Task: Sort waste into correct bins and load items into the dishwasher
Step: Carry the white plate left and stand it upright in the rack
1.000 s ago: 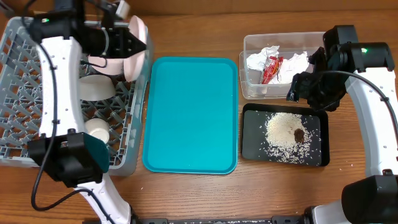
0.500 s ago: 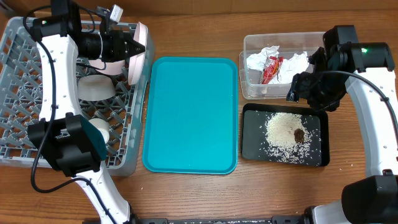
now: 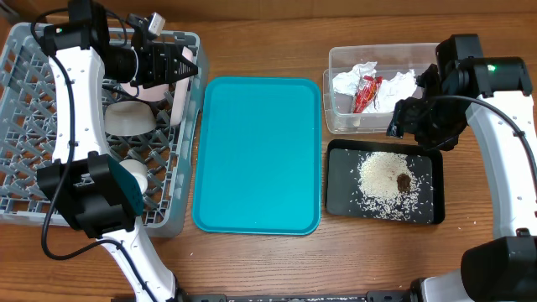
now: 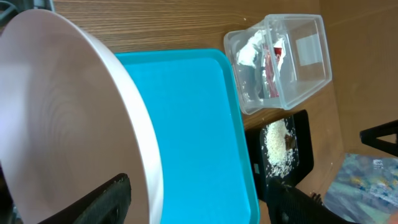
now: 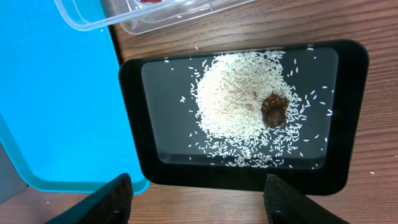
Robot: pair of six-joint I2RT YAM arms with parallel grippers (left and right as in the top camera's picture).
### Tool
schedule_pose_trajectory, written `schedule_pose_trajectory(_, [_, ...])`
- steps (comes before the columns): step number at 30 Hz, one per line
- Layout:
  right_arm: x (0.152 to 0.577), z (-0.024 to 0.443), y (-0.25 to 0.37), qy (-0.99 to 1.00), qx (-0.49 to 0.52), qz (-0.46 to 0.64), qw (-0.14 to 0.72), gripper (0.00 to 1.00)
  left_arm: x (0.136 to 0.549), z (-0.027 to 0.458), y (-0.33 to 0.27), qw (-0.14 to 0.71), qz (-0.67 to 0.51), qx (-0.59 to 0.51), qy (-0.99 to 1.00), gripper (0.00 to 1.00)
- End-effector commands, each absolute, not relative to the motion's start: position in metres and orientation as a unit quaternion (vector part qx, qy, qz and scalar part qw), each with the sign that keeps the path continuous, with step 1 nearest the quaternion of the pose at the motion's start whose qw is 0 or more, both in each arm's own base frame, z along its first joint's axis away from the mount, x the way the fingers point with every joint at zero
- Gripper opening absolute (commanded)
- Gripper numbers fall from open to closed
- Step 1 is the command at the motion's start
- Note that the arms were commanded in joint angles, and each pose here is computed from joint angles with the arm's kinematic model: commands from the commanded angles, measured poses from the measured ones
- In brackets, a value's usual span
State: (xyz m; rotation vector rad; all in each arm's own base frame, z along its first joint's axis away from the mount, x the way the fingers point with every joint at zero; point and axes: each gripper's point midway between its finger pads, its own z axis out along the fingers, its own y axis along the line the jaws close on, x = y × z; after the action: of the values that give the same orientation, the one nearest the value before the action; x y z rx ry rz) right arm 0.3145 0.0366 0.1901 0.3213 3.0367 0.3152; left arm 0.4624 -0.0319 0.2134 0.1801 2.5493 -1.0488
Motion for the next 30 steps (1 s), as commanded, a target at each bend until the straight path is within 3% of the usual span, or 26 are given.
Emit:
schedule_pose_trajectory(1, [0.318, 0.202, 0.037, 0.987, 0.101, 0.106, 0.060, 0.69, 0.460, 0.241, -0.029, 0.219, -0.356, 0.070, 0.906, 0.73])
schedule_pose_trajectory(7, [0.334, 0.206, 0.039, 0.984, 0.097, 0.114, 0.092, 0.70, 0.446, 0.263, -0.003, 0.237, -0.238, 0.029, 0.942, 0.94])
schedule_pose_trajectory(10, [0.354, 0.212, 0.047, 0.978, 0.085, 0.133, 0.134, 0.75, 0.437, 0.267, 0.013, 0.231, -0.161, -0.018, 0.959, 1.00])
schedule_pose_trajectory(16, [0.389, 0.228, 0.069, 0.965, 0.048, 0.146, 0.213, 0.79, 0.404, 0.260, 0.044, 0.178, -0.041, -0.136, 0.974, 1.00])
schedule_pose_trajectory(22, [0.391, 0.229, 0.078, 0.964, 0.036, 0.149, 0.219, 0.62, 0.379, 0.253, 0.049, 0.127, -0.018, -0.154, 0.980, 0.76])
schedule_pose_trajectory(25, [0.395, 0.230, 0.078, 0.961, 0.034, 0.150, 0.228, 0.45, 0.377, 0.255, 0.046, 0.129, -0.017, -0.151, 0.980, 0.74])
schedule_pose_trajectory(30, [0.417, 0.243, 0.079, 0.948, 0.025, 0.153, 0.280, 0.39, 0.370, 0.272, 0.030, 0.151, -0.018, -0.122, 0.981, 0.77])
